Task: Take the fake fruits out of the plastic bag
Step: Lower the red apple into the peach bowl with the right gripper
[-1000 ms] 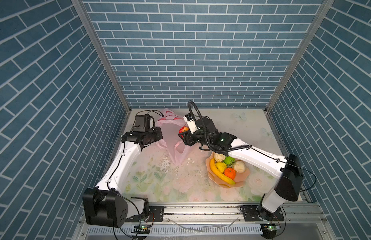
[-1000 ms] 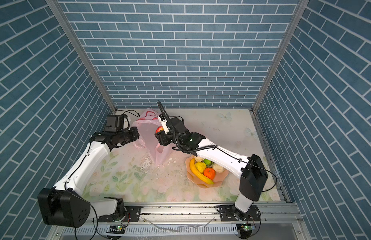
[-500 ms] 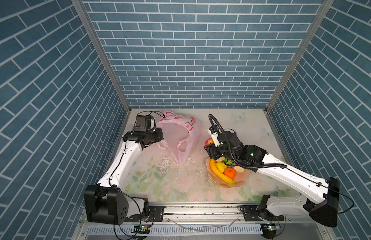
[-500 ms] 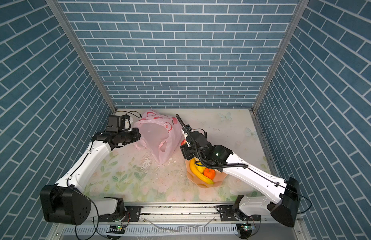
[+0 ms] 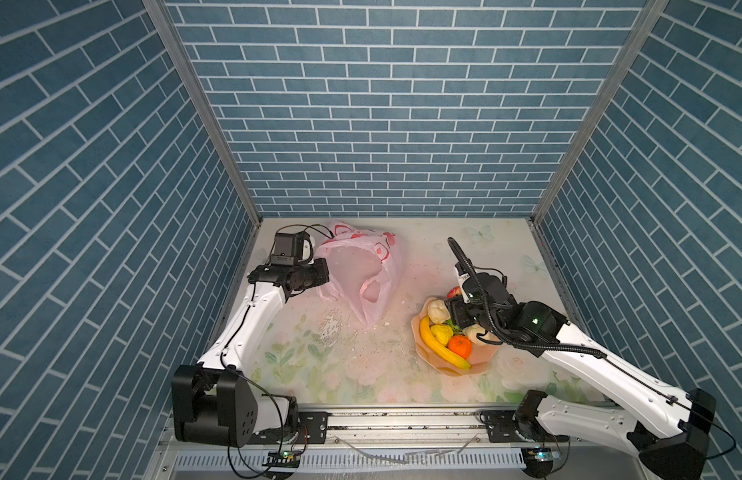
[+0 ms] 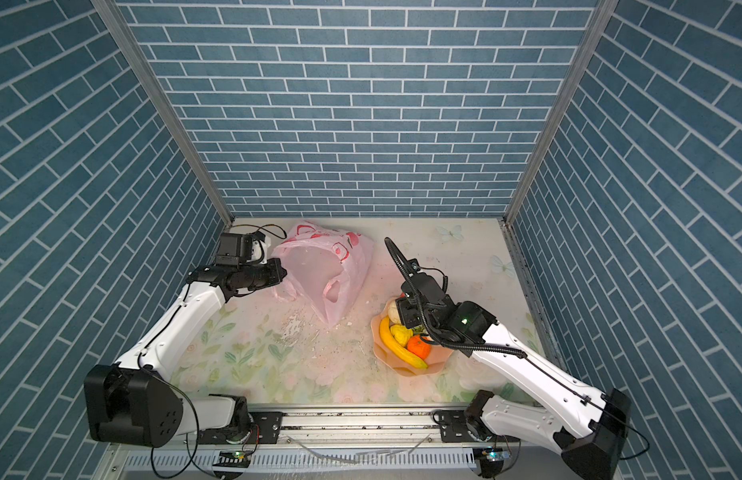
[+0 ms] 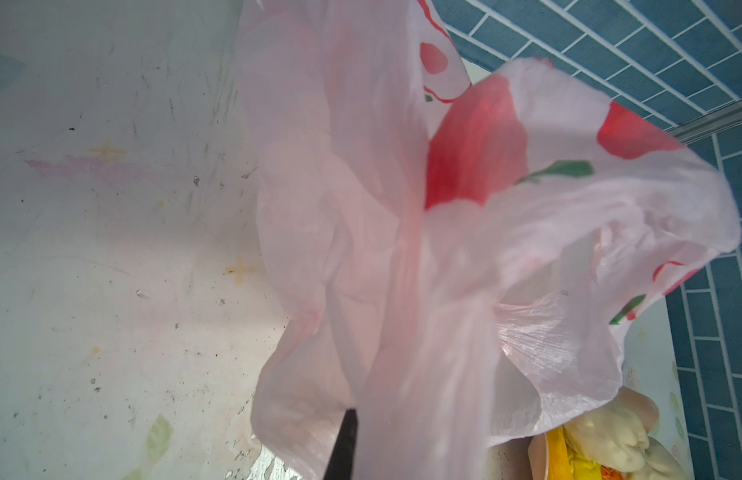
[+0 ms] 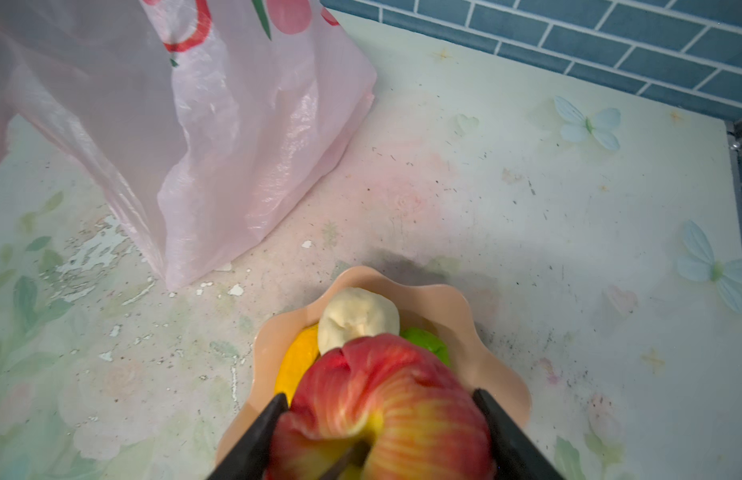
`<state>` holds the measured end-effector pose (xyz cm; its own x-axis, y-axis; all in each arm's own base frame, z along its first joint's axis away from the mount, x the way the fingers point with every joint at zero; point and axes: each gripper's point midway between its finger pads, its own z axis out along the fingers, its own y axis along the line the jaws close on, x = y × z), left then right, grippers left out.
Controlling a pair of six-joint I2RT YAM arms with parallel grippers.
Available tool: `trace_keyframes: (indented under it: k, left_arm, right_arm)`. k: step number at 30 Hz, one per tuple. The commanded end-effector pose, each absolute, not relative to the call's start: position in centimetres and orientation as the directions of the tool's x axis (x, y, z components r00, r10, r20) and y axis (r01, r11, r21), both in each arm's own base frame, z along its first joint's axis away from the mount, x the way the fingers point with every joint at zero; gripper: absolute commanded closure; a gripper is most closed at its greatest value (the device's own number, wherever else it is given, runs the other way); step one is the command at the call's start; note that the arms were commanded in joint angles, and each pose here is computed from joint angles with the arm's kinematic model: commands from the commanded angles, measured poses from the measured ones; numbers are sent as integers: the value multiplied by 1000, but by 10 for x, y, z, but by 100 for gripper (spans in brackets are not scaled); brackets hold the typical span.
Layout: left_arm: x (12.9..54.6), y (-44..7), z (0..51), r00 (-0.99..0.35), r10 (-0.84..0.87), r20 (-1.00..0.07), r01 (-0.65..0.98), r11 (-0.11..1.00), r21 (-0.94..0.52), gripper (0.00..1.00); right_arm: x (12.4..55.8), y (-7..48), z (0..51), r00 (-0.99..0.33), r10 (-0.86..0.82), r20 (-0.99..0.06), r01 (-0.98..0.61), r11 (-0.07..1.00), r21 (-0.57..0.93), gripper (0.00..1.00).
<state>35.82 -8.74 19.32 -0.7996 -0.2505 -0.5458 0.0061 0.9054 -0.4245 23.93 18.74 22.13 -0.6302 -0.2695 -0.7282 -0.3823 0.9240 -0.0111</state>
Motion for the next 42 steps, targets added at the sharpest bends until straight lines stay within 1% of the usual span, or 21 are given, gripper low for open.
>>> trace_keyframes:
  k: [1, 7, 14, 24, 42]
  left_arm:
    - [357, -88, 200, -785, -242, -570, 32, 904, -427, 90]
    - [356, -87, 200, -783, -241, -573, 31, 905, -423, 90]
    - [356, -91, 198, -794, -242, -558, 38, 897, -441, 90]
    - [355, -89, 199, -790, -238, -566, 38, 901, -432, 90]
    - [355, -90, 197, -796, -234, -558, 38, 901, -432, 90]
  right_arm:
    - [239, 171, 207, -672, -245, -699, -333, 943, -11, 58]
    - [252, 159, 195, -711, -200, -674, -278, 960, 8, 57]
    - [265, 147, 171, -769, -152, -621, -222, 974, 36, 57]
    - [278, 132, 136, -826, -90, -557, -156, 985, 72, 57]
    - [289, 116, 102, -865, -46, -499, -99, 992, 80, 53]
